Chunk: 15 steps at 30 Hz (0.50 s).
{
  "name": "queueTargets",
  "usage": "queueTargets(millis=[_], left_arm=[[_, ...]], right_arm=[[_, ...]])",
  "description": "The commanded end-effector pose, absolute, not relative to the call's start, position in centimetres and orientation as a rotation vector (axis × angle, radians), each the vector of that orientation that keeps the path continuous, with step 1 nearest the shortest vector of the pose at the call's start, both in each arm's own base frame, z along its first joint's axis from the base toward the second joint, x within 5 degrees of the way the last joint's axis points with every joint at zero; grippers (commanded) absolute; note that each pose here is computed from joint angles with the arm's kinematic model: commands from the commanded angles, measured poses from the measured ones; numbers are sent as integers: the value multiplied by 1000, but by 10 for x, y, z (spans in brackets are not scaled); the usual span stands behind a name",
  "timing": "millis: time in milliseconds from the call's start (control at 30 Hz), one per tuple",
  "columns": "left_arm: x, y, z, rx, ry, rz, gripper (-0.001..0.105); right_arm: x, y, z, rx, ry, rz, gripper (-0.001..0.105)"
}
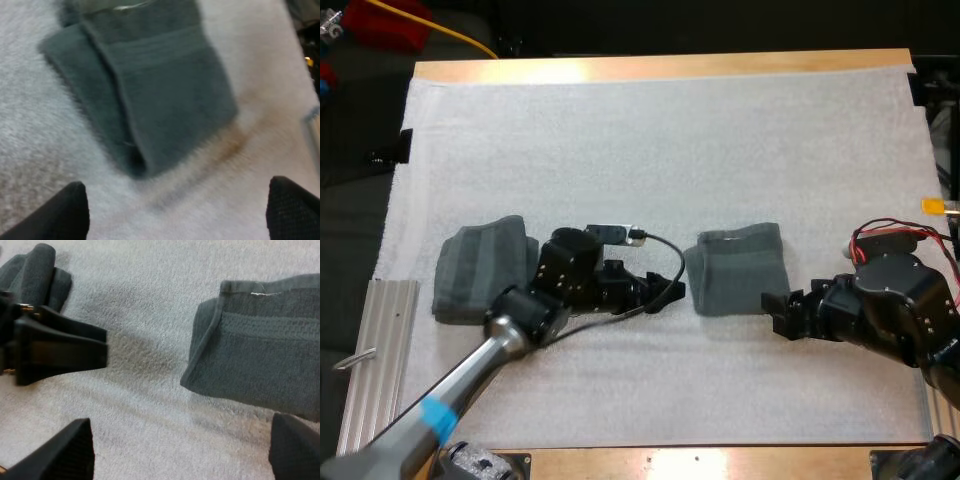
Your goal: Pick towel from pile, fold and stack
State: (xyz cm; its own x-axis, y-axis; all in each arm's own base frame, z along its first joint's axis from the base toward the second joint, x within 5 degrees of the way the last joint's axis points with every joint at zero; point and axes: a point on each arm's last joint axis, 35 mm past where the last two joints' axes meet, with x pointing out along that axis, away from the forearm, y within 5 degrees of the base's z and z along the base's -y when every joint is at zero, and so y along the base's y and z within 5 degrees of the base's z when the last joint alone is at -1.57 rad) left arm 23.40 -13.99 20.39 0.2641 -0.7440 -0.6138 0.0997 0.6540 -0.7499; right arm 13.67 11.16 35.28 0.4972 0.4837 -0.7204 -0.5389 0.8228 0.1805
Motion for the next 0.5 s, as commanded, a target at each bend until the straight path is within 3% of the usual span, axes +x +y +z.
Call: queueTargets(millis=[0,167,467], left_arm=[[239,-144,199,-677,1164,-623,71],[262,-156,167,-763,1201,-586,71],[298,-178,138,-796,1315,-613,71]], right_arm=[[134,110,355,-77,848,626,70],[132,109,352,-82,886,636,70],[131,109,352,-81,887,637,70]])
